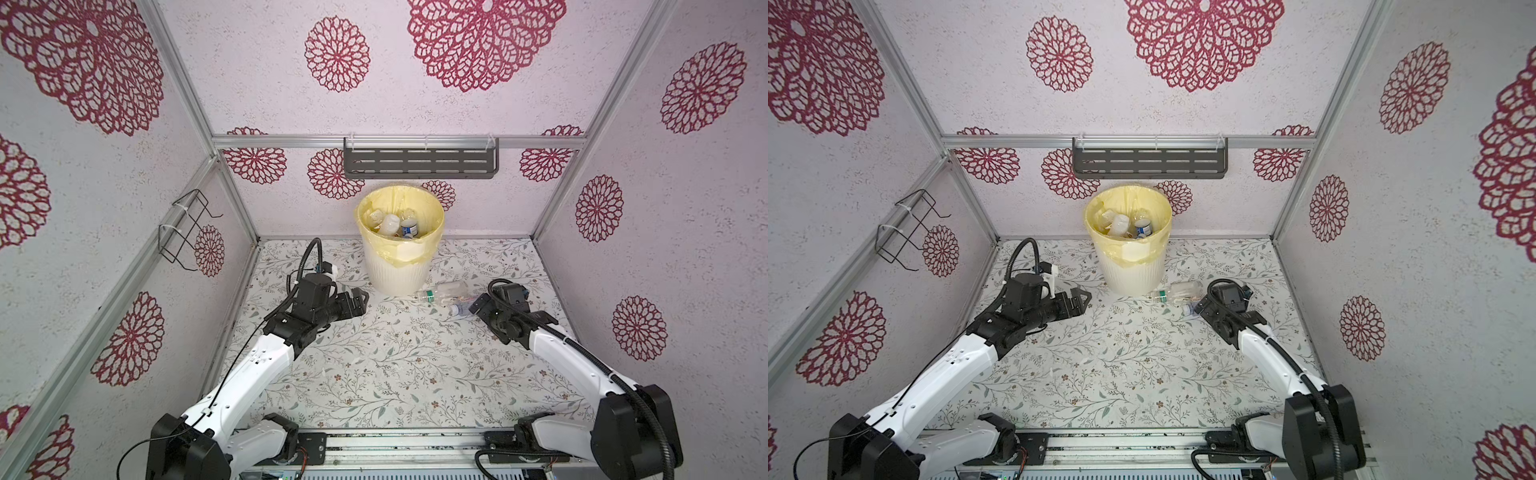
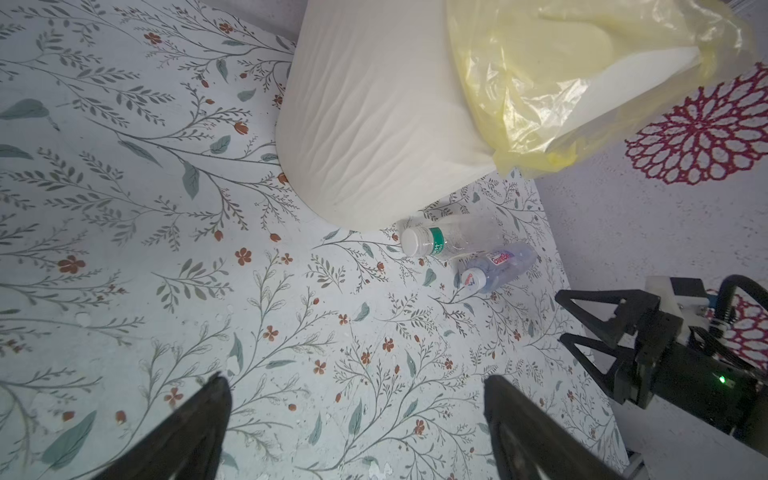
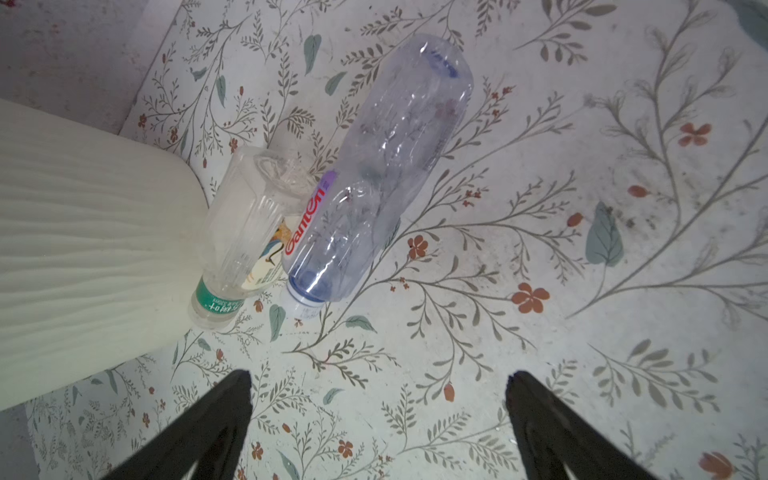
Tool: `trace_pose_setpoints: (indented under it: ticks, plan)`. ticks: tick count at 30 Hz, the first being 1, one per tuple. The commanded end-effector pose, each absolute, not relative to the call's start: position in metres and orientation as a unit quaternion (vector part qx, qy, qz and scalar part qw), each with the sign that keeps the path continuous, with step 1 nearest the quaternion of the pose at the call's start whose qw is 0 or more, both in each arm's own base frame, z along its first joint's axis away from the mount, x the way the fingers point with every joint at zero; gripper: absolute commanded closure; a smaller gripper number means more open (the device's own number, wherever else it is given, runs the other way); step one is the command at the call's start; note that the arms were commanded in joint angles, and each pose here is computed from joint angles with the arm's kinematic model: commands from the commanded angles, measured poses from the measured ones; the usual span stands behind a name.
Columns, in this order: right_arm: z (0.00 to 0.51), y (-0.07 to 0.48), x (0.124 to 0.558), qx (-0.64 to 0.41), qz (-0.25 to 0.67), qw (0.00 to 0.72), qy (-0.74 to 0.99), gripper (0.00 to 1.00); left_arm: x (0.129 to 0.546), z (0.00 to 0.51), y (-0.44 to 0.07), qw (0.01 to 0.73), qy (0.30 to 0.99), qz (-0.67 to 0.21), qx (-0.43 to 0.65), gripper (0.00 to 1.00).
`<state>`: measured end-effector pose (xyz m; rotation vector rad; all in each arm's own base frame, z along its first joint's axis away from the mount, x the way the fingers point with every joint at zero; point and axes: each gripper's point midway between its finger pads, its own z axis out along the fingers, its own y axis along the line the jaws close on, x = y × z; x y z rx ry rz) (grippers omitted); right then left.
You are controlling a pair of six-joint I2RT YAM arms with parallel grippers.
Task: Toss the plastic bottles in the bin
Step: 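Lower the right gripper onto the clear Ganten bottle and close it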
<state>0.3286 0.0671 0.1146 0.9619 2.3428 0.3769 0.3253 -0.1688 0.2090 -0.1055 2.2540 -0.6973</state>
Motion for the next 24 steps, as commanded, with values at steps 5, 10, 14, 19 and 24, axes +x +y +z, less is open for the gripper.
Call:
trace_pose_setpoints:
  ticks: [5, 10, 14, 19, 24]
  plan:
    - [0.108, 0.073, 0.356, 0.425, 0.169, 0.262, 0.85, 0.01, 0.328, 0.213, -0.188, 0.377, 0.866, -0.328, -0.034, 0.03]
    - [0.102, 0.069, 0.369, 0.454, 0.162, 0.262, 0.836, 0.01, 0.324, 0.206, -0.186, 0.373, 0.866, -0.329, -0.041, 0.03]
    - [0.096, 0.062, 0.373, 0.482, 0.149, 0.262, 0.823, 0.02, 0.321, 0.203, -0.186, 0.371, 0.865, -0.335, -0.046, 0.03]
    - [0.095, 0.059, 0.384, 0.5, 0.151, 0.265, 0.811, 0.05, 0.318, 0.198, -0.184, 0.368, 0.865, -0.338, -0.054, 0.03]
    - [0.092, 0.057, 0.394, 0.506, 0.147, 0.26, 0.809, 0.07, 0.316, 0.195, -0.184, 0.363, 0.865, -0.34, -0.059, 0.03]
